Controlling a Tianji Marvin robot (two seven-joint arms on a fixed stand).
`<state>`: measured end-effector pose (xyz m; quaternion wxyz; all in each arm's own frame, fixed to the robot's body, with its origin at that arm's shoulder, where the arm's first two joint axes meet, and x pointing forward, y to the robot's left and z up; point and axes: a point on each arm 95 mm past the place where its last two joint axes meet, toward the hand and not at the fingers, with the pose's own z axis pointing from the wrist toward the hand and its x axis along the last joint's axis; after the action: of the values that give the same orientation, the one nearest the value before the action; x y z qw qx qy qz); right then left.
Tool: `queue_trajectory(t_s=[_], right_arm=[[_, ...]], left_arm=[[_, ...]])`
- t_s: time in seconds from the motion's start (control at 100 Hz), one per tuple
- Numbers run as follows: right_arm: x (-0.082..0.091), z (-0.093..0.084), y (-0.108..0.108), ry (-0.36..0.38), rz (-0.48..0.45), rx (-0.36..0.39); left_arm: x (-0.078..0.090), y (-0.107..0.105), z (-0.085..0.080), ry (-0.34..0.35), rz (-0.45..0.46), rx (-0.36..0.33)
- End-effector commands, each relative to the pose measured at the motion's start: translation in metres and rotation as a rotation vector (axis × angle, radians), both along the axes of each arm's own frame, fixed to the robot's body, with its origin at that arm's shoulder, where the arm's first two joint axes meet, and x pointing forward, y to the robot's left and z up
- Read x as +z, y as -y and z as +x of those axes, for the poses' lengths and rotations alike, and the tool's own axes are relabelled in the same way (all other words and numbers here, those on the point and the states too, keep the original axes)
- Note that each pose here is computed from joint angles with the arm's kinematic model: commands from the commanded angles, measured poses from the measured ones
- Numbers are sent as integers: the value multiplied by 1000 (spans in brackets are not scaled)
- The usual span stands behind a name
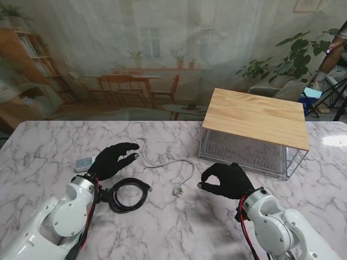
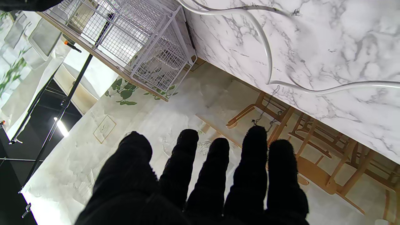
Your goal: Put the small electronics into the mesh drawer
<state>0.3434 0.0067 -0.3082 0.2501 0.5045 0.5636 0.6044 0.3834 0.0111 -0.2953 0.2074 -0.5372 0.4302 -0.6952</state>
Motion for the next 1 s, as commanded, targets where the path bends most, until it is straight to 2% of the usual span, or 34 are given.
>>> queue_trajectory(t_s=[0.0,0.11,0.28,0.34,0.46,0.99], right_arm=[[-1,0,3,1,-31,4],[-5,5,3,34,-100,0],[-6,17,1,79,-132,-7],[-6,24,1,116,-140,-12],[-8,35,6,185,-240,5],[-13,59,19,142,-326,-99]], left_arm=[[-2,1,0,-11,4,-5],[-2,1,0,-15,8,-4],[-4,2,0,-23,13,-2],[-4,2,0,-23,13,-2],[-3,2,0,-20,13,-1],[-5,3,2,-24,31,-8]])
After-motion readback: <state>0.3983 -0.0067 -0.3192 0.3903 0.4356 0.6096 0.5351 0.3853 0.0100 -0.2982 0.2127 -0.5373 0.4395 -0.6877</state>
